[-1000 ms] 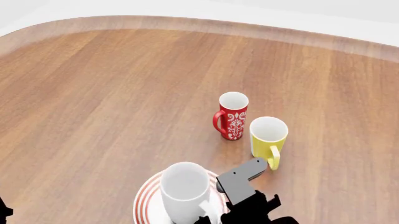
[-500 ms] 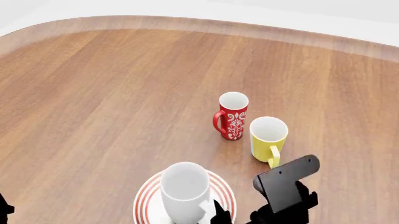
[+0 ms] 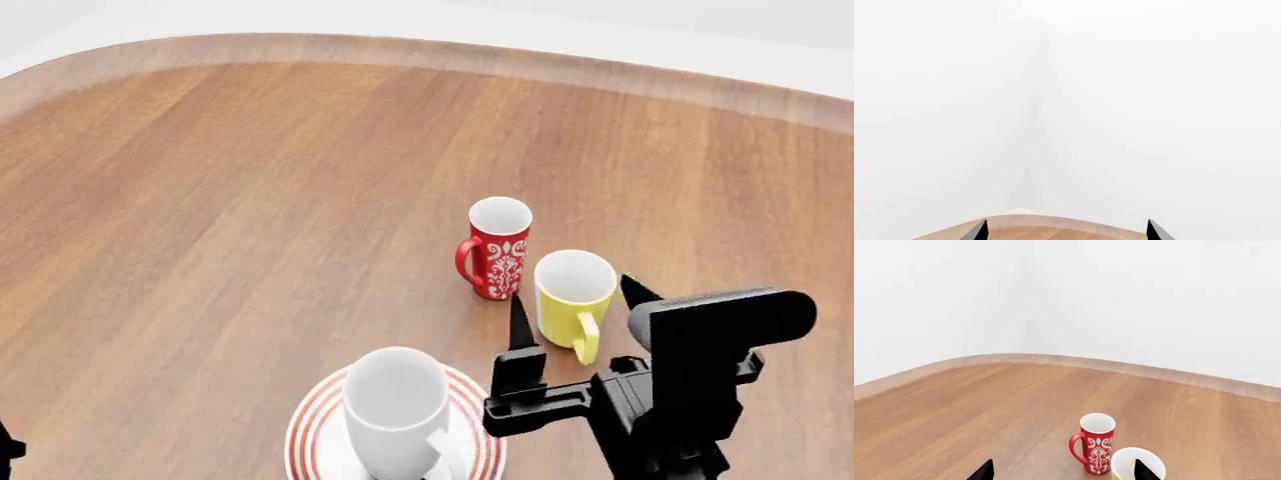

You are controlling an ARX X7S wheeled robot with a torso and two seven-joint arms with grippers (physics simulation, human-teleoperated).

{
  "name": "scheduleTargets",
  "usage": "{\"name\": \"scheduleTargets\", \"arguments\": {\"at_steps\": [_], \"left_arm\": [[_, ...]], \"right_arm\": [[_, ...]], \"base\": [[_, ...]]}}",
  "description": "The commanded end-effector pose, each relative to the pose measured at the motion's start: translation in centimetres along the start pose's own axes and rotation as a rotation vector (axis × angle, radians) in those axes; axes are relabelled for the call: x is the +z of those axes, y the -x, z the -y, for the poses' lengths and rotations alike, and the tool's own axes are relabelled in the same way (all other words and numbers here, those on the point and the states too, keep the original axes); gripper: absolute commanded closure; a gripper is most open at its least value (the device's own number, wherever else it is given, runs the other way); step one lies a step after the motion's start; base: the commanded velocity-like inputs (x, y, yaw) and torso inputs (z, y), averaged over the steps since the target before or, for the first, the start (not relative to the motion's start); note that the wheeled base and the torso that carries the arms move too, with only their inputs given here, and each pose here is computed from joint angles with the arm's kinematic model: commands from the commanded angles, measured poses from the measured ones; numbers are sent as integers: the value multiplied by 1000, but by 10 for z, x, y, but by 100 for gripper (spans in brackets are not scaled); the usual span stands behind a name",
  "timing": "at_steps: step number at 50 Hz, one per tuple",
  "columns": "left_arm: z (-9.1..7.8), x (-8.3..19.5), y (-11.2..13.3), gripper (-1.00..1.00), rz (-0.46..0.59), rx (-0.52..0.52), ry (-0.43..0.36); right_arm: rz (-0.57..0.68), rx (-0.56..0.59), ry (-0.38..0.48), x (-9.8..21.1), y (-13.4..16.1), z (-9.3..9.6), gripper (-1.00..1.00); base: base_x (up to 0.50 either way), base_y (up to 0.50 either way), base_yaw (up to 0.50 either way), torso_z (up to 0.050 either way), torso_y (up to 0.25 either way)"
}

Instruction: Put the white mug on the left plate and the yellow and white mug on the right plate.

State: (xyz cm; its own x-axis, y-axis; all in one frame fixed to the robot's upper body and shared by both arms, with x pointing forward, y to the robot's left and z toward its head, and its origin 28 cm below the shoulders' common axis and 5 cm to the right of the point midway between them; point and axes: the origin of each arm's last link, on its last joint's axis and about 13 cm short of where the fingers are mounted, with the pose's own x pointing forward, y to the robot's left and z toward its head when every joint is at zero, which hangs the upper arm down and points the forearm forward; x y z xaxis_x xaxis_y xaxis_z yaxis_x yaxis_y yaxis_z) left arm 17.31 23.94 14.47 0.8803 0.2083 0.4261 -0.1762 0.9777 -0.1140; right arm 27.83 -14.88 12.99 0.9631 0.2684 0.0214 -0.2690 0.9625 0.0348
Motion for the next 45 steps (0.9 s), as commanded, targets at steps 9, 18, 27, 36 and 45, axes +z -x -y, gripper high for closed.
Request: {"name": "scheduleTargets", "arguments": {"at_steps": [9, 18, 27, 36, 45], "left_arm": [[1, 1, 1, -100, 1, -5, 4], [1, 1, 2, -100, 1, -5, 3], [0, 2, -3, -100, 32, -12, 13], [1, 1, 0, -100, 18, -31, 11], [5, 5, 7, -100, 57, -119, 7]], "right_arm": [[17, -254, -14, -6, -19, 5, -100], [25, -276, 40, -6, -9, 2, -100], [1, -263, 88, 15, -61, 13, -100], [-69, -275, 109, 26, -115, 24, -100], [-109, -293, 99, 24, -137, 28, -100]], "base": [[0, 0, 0, 0, 0], [0, 0, 0, 0, 0], [0, 0, 0, 0, 0], [0, 0, 0, 0, 0], [0, 0, 0, 7, -125]]}}
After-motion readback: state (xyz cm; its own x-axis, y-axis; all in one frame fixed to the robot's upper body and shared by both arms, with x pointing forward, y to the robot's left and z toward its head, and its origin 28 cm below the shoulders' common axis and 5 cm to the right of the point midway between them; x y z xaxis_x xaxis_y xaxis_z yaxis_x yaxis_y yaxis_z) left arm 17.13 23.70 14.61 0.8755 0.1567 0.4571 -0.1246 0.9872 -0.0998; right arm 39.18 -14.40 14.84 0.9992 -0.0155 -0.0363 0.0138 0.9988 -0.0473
